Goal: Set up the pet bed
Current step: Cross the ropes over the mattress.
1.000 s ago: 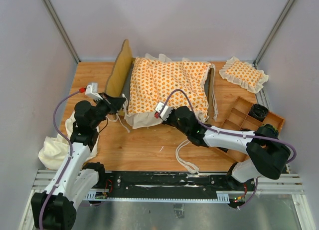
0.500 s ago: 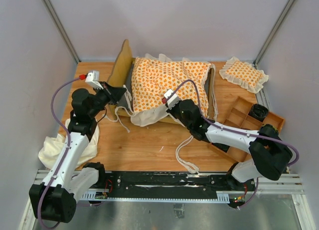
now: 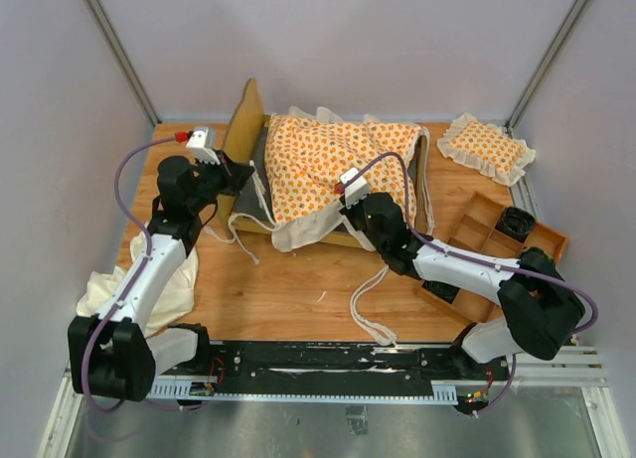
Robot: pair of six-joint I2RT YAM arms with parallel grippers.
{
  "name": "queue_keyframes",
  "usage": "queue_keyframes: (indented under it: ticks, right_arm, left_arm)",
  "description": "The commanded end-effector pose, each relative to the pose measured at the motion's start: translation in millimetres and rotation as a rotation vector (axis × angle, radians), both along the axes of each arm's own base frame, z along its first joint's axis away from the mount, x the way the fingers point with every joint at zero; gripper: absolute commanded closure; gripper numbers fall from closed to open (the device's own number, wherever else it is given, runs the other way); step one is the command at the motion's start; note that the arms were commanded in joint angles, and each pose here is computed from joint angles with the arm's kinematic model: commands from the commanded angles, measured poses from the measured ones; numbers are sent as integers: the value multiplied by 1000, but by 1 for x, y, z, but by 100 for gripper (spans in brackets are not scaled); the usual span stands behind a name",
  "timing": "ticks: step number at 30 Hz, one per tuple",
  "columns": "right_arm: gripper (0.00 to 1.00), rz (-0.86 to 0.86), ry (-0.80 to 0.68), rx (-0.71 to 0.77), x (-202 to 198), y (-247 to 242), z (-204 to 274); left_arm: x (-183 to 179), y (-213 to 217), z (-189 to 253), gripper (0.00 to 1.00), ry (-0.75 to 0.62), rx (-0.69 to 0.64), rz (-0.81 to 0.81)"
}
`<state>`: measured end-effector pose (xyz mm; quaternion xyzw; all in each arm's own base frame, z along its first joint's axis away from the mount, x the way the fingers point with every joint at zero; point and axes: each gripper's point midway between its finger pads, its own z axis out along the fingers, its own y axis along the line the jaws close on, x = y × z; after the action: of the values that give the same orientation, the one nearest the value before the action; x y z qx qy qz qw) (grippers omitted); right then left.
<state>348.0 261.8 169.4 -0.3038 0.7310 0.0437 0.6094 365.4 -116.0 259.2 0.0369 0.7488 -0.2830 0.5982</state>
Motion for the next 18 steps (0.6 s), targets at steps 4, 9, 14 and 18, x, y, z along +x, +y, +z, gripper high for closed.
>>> queue_keyframes:
  ticks: [4,9,14,18]
  right_arm:
    - [91,-80,7,72,11,-13,14]
    - [91,-63,25,73,10,-9,9]
    - [91,-49,41,79,9,-4,6]
    - [91,-36,56,91,9,0,5]
  left_arm:
    - [34,-20,39,99,-117,-14,-119]
    - [38,-46,28,99,-52,-95,-227]
    - [47,-77,19,93,-61,-71,-306]
    - [61,-78,26,55,-103,-30,-300]
